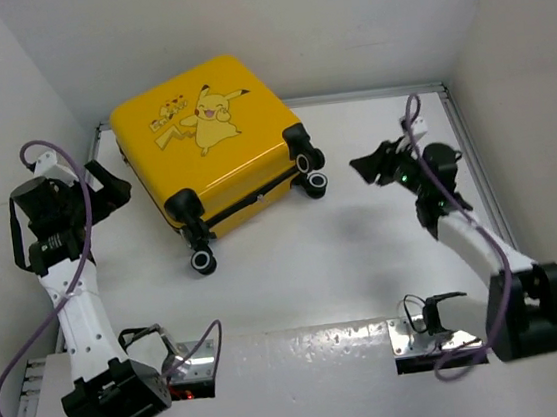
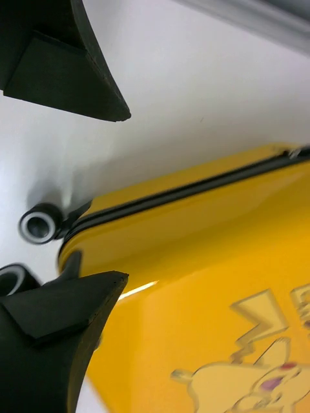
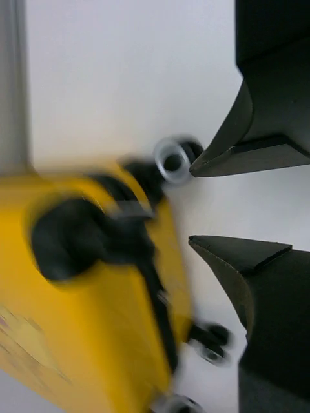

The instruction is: Pack the luggage

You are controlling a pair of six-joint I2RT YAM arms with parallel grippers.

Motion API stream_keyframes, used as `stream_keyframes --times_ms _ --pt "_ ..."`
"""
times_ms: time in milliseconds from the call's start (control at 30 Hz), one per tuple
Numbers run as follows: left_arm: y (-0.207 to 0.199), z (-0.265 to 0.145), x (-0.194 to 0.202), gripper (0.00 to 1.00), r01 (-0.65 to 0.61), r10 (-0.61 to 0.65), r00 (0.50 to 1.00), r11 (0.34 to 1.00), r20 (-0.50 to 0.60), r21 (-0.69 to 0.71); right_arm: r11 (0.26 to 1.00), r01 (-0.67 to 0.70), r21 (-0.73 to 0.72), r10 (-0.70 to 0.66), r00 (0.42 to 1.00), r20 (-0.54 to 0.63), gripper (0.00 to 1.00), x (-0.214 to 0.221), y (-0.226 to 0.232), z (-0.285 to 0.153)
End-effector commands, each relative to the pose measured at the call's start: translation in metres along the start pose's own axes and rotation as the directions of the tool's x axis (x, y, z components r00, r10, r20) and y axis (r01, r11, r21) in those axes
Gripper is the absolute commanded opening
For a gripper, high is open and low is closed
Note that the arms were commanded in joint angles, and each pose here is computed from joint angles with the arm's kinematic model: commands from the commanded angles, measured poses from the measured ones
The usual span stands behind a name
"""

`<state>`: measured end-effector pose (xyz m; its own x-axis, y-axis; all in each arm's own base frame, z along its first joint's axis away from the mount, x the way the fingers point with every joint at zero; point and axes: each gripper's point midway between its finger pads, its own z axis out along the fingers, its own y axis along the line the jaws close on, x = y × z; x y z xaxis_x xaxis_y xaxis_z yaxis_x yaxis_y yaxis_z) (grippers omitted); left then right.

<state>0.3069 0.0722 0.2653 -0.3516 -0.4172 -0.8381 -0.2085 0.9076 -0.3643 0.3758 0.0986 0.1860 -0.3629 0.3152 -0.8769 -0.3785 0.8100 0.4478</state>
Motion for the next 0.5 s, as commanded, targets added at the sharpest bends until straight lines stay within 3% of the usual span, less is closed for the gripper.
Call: stream_keyframes --times_ms 0,67,100,167,200,267,300,333,400,433,467 --pt "-0.023 -0.016 0.015 1.00 0.013 -0.004 0.998 0.993 -0.068 0.120 0.993 0.069 -0.099 -0.078 0.993 -0.092 0.41 0.071 0.046 -0.011" --pt "-0.039 -0.023 0.018 0.98 0.049 -0.035 0.997 0.983 -0.076 0.179 0.978 0.100 -0.183 -0.112 0.992 -0.061 0.41 0.082 0.095 -0.007" --pt "-0.041 -0.025 0.021 0.96 0.065 -0.051 0.995 0.980 -0.082 0.187 0.991 0.078 -0.106 -0.084 0.995 -0.057 0.41 0.090 0.088 -0.002" --pt "-0.047 -0.029 0.026 0.95 0.088 -0.071 0.993 0.976 -0.092 0.201 0.980 0.078 -0.182 -0.091 0.994 -0.060 0.45 0.112 0.122 0.002" --pt "-0.050 -0.036 0.025 0.95 0.080 -0.065 0.995 0.975 -0.079 0.205 0.987 0.100 -0.125 -0.105 0.994 -0.033 0.45 0.114 0.115 0.011" --pt "-0.046 -0.040 0.024 0.95 0.077 -0.069 0.996 0.982 -0.050 0.172 0.969 0.160 -0.186 -0.171 0.984 -0.047 0.47 0.130 0.152 0.020" --pt "-0.043 -0.041 0.027 0.95 0.075 -0.069 0.997 0.985 -0.044 0.158 0.972 0.211 -0.106 -0.217 0.975 -0.043 0.47 0.134 0.142 0.029" --pt "-0.042 -0.043 0.025 0.95 0.066 -0.062 0.998 0.987 -0.031 0.145 0.961 0.233 -0.149 -0.242 0.969 -0.046 0.51 0.140 0.169 0.032" --pt "-0.036 -0.039 0.032 0.95 0.088 -0.083 0.996 0.989 -0.045 0.117 0.956 0.284 -0.071 -0.288 0.956 -0.061 0.54 0.149 0.168 0.052" --pt "-0.036 -0.039 0.032 0.94 0.097 -0.092 0.995 0.988 -0.046 0.116 0.957 0.282 -0.063 -0.283 0.959 -0.004 0.56 0.133 0.192 0.062" --pt "-0.035 -0.038 0.032 0.94 0.097 -0.093 0.995 0.990 -0.042 0.106 0.955 0.293 0.036 -0.292 0.956 -0.042 0.56 0.150 0.174 0.073"
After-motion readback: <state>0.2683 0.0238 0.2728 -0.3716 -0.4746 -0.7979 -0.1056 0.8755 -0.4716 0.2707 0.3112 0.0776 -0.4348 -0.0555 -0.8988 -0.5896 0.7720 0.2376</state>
